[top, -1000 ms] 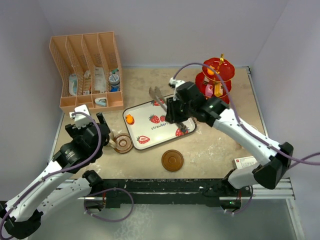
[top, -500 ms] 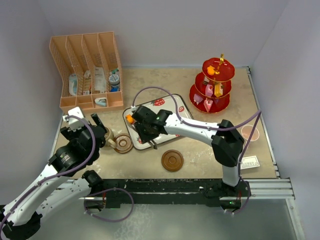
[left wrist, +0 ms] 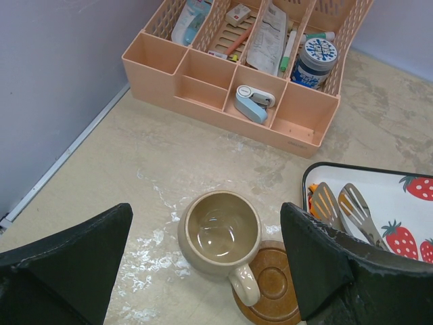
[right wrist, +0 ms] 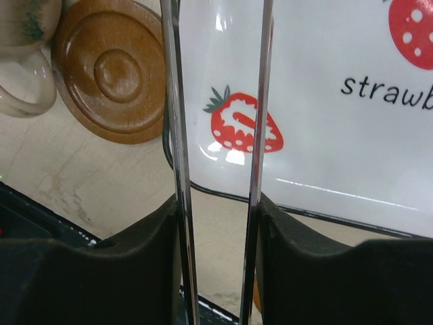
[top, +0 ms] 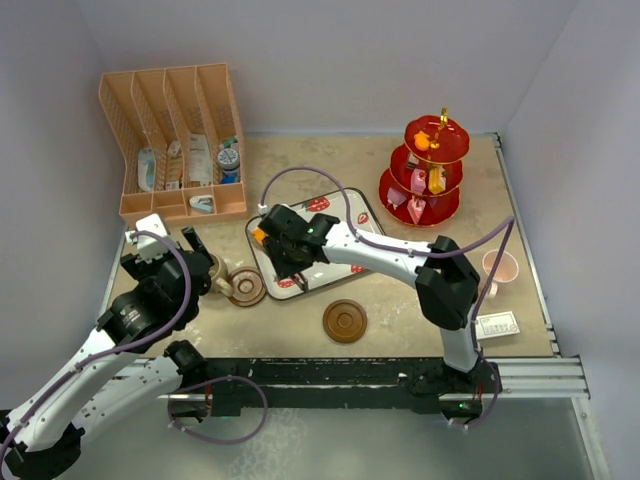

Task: Serve the afternoon tea
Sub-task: Pick up the desert from the tray.

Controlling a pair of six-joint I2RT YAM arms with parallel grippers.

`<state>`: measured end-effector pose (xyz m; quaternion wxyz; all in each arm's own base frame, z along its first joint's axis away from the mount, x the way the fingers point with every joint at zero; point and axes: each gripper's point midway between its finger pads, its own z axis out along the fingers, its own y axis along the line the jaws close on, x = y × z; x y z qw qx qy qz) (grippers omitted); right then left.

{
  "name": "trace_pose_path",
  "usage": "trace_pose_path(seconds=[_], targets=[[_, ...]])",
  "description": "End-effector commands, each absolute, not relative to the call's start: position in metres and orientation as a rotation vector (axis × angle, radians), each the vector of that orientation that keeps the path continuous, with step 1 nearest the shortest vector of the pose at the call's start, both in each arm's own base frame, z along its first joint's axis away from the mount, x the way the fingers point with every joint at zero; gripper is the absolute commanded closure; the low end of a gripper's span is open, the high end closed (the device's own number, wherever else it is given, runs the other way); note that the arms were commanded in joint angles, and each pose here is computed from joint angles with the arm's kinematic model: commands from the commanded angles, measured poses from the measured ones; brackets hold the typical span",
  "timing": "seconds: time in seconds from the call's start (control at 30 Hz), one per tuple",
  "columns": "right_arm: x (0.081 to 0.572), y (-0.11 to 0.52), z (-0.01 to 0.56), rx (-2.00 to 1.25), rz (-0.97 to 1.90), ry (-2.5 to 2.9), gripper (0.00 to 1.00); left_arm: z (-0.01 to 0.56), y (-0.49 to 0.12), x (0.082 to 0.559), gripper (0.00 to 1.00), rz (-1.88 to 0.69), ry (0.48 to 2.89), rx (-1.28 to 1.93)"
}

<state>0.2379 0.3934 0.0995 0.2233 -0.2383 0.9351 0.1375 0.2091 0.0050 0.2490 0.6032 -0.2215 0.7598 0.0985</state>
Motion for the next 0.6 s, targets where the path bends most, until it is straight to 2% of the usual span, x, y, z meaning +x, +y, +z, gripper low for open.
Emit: trace_pose_path(seconds=[0.0, 0.57], targets=[[0.254, 0.413, 0.117, -0.641, 0.420, 2.519, 0.57, 0.262, 0.007, 0.210, 0.12, 0.208, 1.724, -0.545], [0.265, 0.394, 0.090, -0.613, 0.289, 2.565, 0.57, 0.260, 0.004, 0.212, 0.12, 0.216, 1.734, -0.534]])
